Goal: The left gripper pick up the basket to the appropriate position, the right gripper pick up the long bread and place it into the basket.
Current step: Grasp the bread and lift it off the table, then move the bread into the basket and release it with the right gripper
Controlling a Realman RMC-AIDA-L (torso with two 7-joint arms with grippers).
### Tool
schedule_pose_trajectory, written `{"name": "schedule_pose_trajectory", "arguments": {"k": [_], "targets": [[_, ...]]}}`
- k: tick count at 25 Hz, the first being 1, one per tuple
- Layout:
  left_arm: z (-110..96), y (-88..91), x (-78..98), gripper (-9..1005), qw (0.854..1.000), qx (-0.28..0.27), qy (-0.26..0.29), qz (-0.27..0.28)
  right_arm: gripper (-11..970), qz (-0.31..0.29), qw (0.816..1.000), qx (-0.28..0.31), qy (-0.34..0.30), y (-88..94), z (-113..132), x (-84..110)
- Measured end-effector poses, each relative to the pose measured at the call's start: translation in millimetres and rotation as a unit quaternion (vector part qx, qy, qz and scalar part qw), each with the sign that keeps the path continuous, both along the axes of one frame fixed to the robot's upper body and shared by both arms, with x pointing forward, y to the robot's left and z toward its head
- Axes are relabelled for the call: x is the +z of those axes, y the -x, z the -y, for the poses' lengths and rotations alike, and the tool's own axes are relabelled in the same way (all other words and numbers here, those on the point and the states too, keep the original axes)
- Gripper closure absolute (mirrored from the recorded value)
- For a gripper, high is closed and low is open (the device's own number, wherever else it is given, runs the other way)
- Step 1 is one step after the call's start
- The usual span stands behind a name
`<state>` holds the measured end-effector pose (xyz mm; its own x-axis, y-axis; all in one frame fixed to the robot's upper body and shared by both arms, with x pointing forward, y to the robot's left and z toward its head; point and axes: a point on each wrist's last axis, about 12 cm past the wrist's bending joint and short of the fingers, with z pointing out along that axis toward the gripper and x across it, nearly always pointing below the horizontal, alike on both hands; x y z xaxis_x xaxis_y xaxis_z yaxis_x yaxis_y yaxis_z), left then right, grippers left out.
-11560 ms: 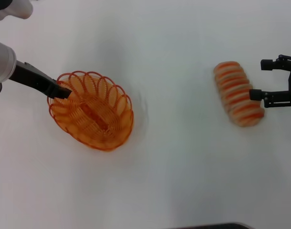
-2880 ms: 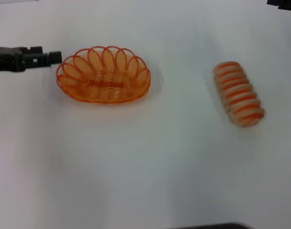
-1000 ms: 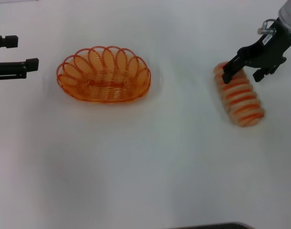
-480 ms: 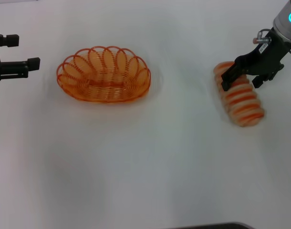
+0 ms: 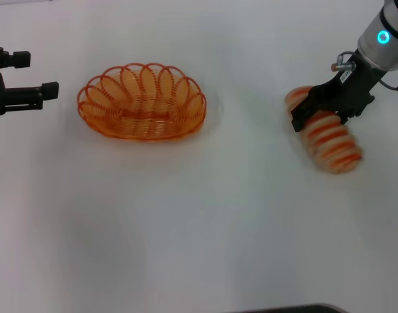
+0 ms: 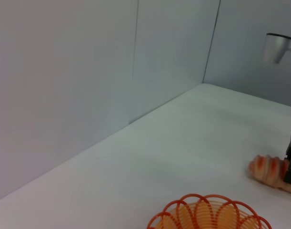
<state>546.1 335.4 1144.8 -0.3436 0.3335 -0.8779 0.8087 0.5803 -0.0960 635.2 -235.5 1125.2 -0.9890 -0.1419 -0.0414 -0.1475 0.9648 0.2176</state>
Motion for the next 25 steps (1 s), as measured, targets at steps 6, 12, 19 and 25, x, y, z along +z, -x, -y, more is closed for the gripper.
{"name": "schedule_pose_trajectory", "arguments": {"k": [6, 12, 19, 25], "targets": [[0.5, 0.6, -2.1, 143, 1.0, 0.0, 0.003, -0.004, 132, -0.009, 1.0, 0.002, 0.009, 2.7, -2.5, -4.7], [0.4, 0.9, -2.3, 144, 1.0, 0.001, 0.003, -0.004, 141, 0.006, 1.0, 0.005, 0.012, 1.1, -1.6, -1.0], [2.8, 1.9, -3.6, 143, 1.0, -0.001, 0.007, -0.005, 194, 0.096, 0.995, 0.037, -0.005, -14.8, 4.8, 41.5], [4.2, 2.7, -3.0, 143, 1.0, -0.007, 0.011, -0.006, 241, 0.197, 0.969, 0.144, -0.029, -36.9, -4.9, 96.6]]}}
